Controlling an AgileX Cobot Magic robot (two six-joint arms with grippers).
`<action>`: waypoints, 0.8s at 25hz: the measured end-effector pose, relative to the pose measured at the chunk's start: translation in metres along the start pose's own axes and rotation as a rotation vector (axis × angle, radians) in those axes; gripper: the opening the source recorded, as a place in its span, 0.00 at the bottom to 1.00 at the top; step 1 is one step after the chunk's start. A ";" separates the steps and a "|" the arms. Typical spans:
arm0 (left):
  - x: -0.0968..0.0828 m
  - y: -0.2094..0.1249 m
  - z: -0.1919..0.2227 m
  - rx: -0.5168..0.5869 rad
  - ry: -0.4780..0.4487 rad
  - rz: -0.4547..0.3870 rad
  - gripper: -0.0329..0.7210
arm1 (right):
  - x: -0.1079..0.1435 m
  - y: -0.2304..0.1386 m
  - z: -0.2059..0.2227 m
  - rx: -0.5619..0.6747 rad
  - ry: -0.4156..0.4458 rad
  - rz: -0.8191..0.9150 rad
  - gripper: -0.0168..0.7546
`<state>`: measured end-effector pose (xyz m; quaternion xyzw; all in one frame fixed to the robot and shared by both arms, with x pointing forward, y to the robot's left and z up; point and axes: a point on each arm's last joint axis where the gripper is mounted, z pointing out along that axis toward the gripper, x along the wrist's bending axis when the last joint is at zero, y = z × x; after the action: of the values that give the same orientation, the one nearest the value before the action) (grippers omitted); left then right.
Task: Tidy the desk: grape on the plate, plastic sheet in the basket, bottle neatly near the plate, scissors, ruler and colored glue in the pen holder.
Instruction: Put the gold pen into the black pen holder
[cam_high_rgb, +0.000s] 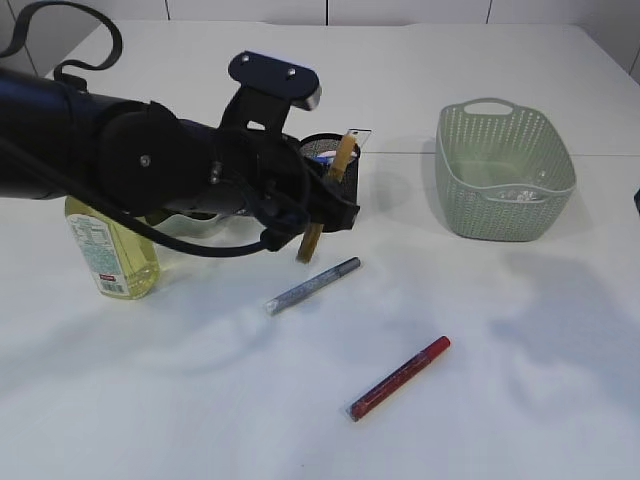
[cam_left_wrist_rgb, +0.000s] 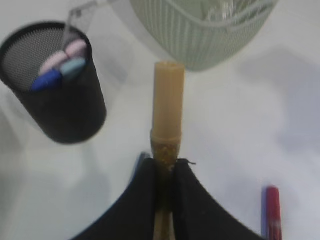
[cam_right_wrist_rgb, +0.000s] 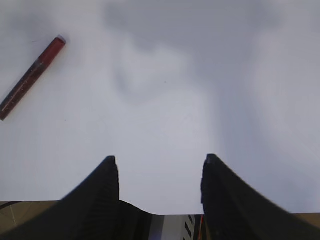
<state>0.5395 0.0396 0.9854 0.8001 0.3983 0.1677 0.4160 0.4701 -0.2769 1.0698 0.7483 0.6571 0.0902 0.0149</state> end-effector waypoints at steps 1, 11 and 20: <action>0.001 0.004 0.000 -0.049 0.006 0.000 0.09 | 0.000 0.000 0.000 0.000 0.000 0.000 0.57; 0.010 0.044 -0.012 -0.513 0.076 0.009 0.09 | 0.000 0.000 0.000 0.000 -0.002 -0.009 0.57; 0.051 0.069 -0.017 -0.685 0.185 -0.018 0.10 | 0.000 0.000 0.000 0.000 -0.002 -0.009 0.57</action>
<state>0.5957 0.0653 1.0473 0.5921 0.3618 0.3597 0.6238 0.4701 -0.2771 1.0698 0.7455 0.6602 0.0895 0.0161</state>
